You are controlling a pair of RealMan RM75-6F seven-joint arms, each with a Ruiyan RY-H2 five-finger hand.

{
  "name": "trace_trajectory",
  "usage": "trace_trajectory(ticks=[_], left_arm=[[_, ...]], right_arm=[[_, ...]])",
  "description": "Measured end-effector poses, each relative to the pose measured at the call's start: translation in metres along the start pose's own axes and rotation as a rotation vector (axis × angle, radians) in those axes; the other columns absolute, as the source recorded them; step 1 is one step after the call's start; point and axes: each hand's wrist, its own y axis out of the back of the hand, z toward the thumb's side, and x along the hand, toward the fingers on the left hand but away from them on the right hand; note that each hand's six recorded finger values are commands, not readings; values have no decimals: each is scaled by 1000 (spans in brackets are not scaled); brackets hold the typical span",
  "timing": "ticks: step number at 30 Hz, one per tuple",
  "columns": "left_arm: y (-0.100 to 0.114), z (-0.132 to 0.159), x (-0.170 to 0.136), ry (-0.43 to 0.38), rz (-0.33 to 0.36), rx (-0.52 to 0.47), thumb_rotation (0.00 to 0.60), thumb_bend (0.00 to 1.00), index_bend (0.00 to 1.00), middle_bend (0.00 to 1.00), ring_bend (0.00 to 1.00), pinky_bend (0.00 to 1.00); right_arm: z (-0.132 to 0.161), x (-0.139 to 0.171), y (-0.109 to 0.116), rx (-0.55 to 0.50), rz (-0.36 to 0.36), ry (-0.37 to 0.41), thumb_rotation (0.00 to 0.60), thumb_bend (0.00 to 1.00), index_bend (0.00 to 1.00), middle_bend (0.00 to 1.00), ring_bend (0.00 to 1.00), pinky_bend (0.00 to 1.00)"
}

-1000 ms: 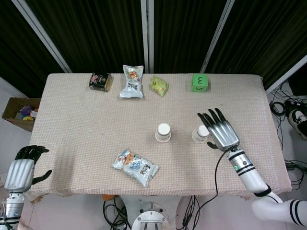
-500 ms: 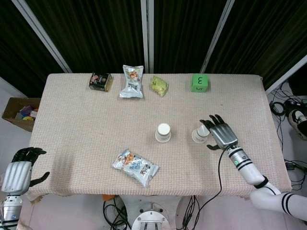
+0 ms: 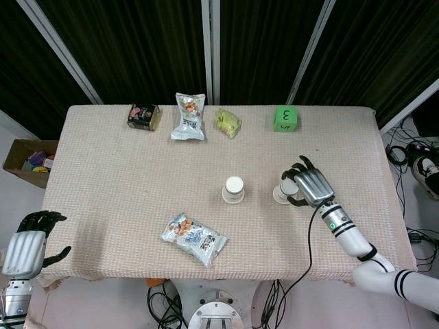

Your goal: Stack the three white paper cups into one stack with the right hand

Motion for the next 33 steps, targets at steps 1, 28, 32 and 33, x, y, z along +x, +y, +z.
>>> trace_trajectory(ticks=[1,28,32,33], left_arm=[[0,-1,0,2,0,1,600,157,313,247,169,179],[-6,-7,0,19,-12,-10,600,157,313,247,169,174],[-8,-7,0,18,-19,-12,600,157,313,247,169,174],[-8,-7,0,20,-21,-13,600,157,313,247,169,174]], right_arm=[[3,2,7,-7,-29,12,600,267,568,502,224,122],[137,-52,63,19,-98,277,600,255,561,460,219,130],[138,-57,60,35,-84,270,600,256,553,454,219,131],[138,-58,58,37,-79,267,600,256,549,451,218,130]])
